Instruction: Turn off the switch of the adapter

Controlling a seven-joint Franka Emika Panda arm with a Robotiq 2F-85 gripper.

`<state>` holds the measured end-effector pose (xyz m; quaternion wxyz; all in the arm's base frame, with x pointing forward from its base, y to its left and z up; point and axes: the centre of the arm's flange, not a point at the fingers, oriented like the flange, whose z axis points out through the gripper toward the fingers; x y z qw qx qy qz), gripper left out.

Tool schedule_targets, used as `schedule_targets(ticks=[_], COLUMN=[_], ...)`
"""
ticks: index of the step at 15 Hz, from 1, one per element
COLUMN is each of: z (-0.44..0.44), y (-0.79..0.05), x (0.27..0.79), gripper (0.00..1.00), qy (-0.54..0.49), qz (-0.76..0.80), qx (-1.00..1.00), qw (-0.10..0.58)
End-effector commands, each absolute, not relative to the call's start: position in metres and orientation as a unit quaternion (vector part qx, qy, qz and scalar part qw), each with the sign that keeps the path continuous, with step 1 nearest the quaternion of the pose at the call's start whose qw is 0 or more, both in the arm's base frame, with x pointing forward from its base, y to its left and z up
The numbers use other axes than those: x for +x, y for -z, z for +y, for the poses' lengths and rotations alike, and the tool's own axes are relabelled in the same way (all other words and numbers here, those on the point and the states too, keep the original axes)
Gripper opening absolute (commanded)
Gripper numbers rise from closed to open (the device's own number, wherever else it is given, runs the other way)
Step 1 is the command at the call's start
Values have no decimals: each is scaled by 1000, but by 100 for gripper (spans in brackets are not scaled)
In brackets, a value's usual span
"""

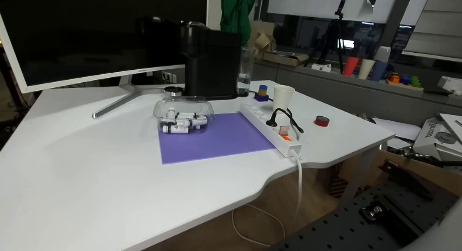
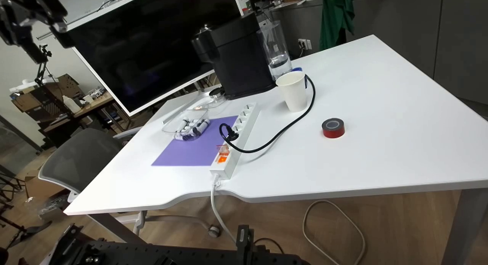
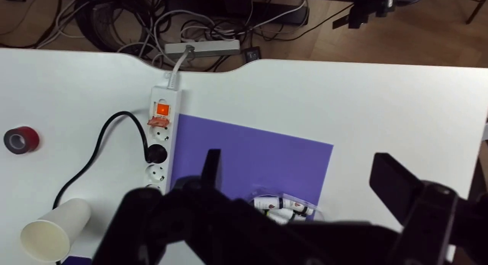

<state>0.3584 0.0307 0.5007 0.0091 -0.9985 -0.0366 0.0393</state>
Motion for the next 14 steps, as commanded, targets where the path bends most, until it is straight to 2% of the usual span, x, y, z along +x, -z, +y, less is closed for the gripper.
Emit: schedule_targets(ticks=[1, 10, 11, 12, 14], z=[3, -68, -75, -82, -94], y=[-448, -324, -313, -303, -289], x=[370, 357, 354, 349, 341], gripper=[100, 100, 75, 75, 60], qy=[-33, -36, -40, -42, -42], qz=[-23, 36, 44, 57, 77], qx=[-999, -998, -998, -997, -996], qw=[-15, -26, -21, -19, -11])
